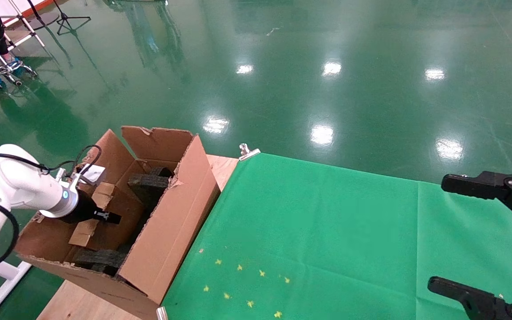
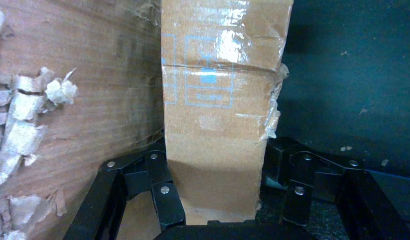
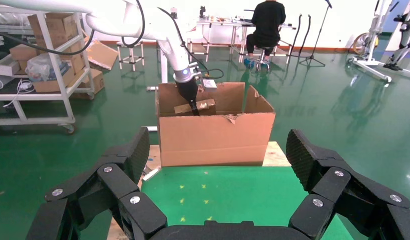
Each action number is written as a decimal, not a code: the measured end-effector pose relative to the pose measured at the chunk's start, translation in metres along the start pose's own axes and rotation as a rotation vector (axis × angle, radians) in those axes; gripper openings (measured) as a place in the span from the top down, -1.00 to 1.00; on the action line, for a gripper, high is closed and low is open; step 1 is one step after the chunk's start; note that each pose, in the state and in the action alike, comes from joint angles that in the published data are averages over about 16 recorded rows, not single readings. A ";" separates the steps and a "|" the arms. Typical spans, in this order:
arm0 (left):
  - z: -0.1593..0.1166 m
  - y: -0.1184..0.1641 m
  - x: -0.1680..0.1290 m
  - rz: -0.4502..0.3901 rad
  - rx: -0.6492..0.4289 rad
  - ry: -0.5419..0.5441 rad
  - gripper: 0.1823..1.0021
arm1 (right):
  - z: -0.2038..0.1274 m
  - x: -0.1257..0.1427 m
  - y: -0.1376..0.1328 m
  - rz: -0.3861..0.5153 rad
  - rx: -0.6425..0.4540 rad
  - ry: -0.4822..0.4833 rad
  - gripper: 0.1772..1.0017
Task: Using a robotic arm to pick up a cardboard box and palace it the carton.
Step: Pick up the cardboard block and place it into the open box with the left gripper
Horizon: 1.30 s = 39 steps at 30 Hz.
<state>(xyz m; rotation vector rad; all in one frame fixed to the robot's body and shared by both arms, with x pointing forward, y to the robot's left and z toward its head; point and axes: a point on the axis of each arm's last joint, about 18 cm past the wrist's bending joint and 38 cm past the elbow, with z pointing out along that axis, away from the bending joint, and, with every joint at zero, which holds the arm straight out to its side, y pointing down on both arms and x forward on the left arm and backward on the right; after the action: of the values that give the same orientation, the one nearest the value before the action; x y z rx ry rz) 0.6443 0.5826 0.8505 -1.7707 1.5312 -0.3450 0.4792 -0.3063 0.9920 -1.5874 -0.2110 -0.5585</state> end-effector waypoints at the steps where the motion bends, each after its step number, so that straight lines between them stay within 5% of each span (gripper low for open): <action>1: 0.000 0.000 0.000 0.000 0.000 -0.001 0.80 | 0.000 0.000 0.000 0.000 0.000 0.000 -1.00; 16: -0.008 -0.008 -0.006 0.003 0.007 -0.010 0.52 | 0.000 0.000 0.000 0.000 0.000 0.000 -1.00; 30: -0.037 -0.043 -0.011 -0.038 0.082 0.031 -0.20 | 0.000 0.000 0.000 0.000 0.000 0.000 -1.00; 39: -0.093 -0.097 0.000 -0.134 0.234 0.239 -0.65 | 0.000 0.000 0.000 0.000 0.000 0.000 -1.00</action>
<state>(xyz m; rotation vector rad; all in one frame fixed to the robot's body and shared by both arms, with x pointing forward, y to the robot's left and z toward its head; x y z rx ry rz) 0.6551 0.5486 0.9802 -1.6956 1.4671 -0.7945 0.4792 -0.3063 0.9920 -1.5873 -0.2108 -0.5585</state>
